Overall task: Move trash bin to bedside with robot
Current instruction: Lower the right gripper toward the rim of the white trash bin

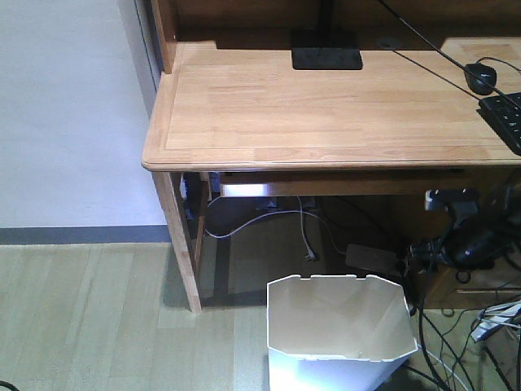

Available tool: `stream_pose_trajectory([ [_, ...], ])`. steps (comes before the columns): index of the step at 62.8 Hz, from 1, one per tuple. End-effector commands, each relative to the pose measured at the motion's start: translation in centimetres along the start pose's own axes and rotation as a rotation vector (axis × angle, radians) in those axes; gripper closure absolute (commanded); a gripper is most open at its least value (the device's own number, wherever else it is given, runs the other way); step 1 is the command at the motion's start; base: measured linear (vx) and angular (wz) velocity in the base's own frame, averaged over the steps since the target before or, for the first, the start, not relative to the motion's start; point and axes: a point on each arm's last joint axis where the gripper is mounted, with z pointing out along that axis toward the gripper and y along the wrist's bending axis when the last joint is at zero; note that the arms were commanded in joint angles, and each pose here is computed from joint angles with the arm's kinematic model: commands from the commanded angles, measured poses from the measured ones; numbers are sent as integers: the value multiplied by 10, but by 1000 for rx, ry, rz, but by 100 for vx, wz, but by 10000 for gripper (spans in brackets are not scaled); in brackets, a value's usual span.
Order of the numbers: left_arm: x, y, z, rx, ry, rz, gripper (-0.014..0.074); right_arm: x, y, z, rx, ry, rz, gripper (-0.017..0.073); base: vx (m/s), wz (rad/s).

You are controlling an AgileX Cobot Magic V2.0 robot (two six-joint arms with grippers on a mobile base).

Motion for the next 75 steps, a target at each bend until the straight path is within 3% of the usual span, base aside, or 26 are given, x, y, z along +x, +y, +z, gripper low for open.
stream_pose_trajectory([
  [1, -4, 0, -1, 7, -77, -23, 600, -11, -3, 10, 28, -64, -20, 46, 0, 0],
  [16, -4, 0, -1, 7, -77, -23, 600, -14, -5, 72, -10, 61, -19, 46, 0, 0],
  [30, -4, 0, -1, 7, -77, -23, 600, -22, -9, 114, -17, 84, -17, 46, 0, 0],
  [75, -4, 0, -1, 7, -77, -23, 600, -13, -8, 212, -72, 224, -3, 48, 0, 0],
])
